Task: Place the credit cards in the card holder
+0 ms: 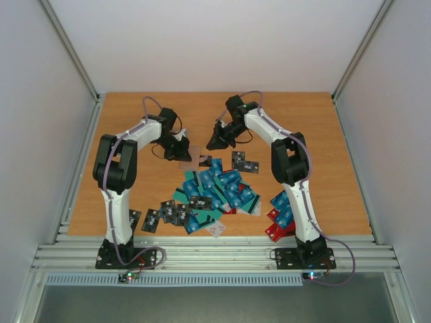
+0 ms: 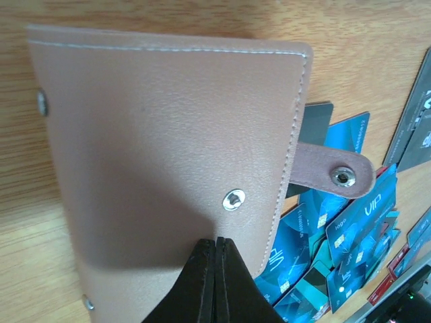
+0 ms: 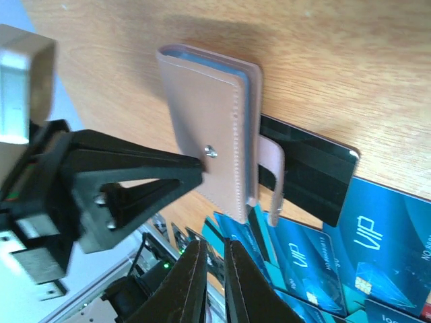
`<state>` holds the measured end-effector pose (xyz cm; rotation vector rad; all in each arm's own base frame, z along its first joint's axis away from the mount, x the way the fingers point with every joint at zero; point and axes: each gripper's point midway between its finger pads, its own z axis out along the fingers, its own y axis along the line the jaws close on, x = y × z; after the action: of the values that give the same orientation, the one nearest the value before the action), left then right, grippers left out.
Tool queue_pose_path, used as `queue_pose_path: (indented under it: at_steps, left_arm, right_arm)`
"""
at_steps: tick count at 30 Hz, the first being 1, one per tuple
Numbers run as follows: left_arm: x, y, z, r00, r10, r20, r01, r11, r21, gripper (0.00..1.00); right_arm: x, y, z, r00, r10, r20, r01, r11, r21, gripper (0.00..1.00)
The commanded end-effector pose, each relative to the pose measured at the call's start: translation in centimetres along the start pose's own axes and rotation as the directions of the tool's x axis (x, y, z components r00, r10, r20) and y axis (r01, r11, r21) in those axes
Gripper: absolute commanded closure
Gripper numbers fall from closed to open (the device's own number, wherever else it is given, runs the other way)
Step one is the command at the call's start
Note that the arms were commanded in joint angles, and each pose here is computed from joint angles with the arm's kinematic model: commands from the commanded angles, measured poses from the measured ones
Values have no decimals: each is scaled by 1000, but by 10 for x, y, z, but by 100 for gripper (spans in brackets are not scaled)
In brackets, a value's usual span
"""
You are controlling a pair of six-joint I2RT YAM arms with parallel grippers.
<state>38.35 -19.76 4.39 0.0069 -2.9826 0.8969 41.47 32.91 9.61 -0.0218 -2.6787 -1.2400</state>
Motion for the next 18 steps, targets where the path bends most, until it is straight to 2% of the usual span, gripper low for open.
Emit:
queue_pose_path:
  at_steps: [1,6,11,18]
  left_arm:
    - [-11,-1,-16,999,14,45,-12,999,-37,100]
    - [-9,7,-22,998,28,49,-23,995,-99,100]
    - [-9,3,-16,998,44,33,-42,998,-56,99]
    - [-9,6,-11,999,50,10,-49,997,-63,99]
  right_arm:
    - [4,0,0,1000,-20,21,20,1000,20,90]
    - [6,-19,8,1000,18,12,-19,999,46,90]
    - [4,-27,14,999,36,10,-37,998,57,90]
    - [1,-35,21,998,55,7,-55,997,56,90]
